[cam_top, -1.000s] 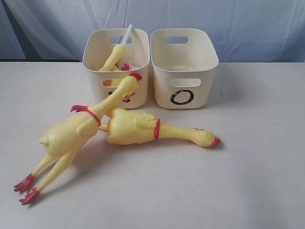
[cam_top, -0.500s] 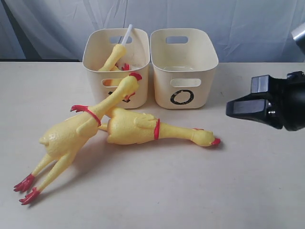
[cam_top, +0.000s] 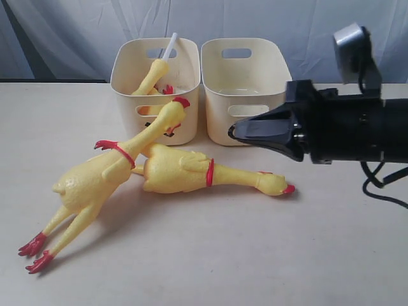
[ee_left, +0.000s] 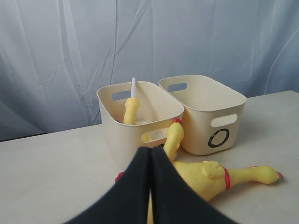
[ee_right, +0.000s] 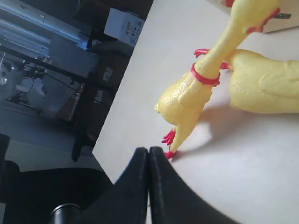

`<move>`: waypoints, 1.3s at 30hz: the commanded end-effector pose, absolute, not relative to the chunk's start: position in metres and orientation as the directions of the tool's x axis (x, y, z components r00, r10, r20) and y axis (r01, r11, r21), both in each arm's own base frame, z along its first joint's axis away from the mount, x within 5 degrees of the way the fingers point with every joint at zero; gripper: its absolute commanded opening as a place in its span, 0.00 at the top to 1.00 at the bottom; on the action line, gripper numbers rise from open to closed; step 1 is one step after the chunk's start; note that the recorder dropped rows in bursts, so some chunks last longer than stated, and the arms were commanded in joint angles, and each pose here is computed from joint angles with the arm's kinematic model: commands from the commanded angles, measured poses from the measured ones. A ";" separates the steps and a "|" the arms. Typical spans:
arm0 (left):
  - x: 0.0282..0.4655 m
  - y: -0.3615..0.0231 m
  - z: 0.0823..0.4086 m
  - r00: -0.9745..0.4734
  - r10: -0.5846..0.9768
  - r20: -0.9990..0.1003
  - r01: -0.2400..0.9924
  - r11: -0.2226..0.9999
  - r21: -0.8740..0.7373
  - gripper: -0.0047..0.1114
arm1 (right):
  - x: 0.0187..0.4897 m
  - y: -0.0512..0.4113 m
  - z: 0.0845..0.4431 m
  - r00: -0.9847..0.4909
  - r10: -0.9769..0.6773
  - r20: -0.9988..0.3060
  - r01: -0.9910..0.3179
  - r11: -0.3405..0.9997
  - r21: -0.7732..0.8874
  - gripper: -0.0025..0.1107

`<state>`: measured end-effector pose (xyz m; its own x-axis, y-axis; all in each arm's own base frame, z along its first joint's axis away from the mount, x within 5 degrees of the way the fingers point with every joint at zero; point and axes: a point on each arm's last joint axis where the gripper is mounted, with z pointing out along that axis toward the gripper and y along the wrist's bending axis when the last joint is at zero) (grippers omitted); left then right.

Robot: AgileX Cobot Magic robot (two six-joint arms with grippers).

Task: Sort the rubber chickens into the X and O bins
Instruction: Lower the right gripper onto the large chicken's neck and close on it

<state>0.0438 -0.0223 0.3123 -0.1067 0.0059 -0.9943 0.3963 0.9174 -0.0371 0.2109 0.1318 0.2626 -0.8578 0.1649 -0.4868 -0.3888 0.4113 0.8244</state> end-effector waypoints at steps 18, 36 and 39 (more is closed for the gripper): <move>0.043 -0.022 0.312 -0.102 -0.001 -0.995 0.398 0.917 -0.042 0.96 | 0.269 0.232 0.247 -0.842 0.209 -0.498 -0.294 0.597 0.747 0.99; 0.043 -0.022 0.312 -0.102 -0.001 -0.995 0.398 0.917 -0.042 0.96 | 0.312 0.269 0.189 -0.910 0.196 -0.366 -0.183 0.602 0.777 0.62; 0.043 -0.022 0.312 -0.102 -0.001 -0.995 0.398 0.917 -0.042 0.96 | 0.316 0.272 0.182 -0.917 0.208 -0.341 -0.155 0.602 0.784 0.51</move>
<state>0.0438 -0.0223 0.3123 -0.1067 0.0059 -0.9943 0.3963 0.9174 -0.0371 0.3128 0.2690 0.1853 -0.9122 0.1974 -0.3589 -0.1737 0.6070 0.7755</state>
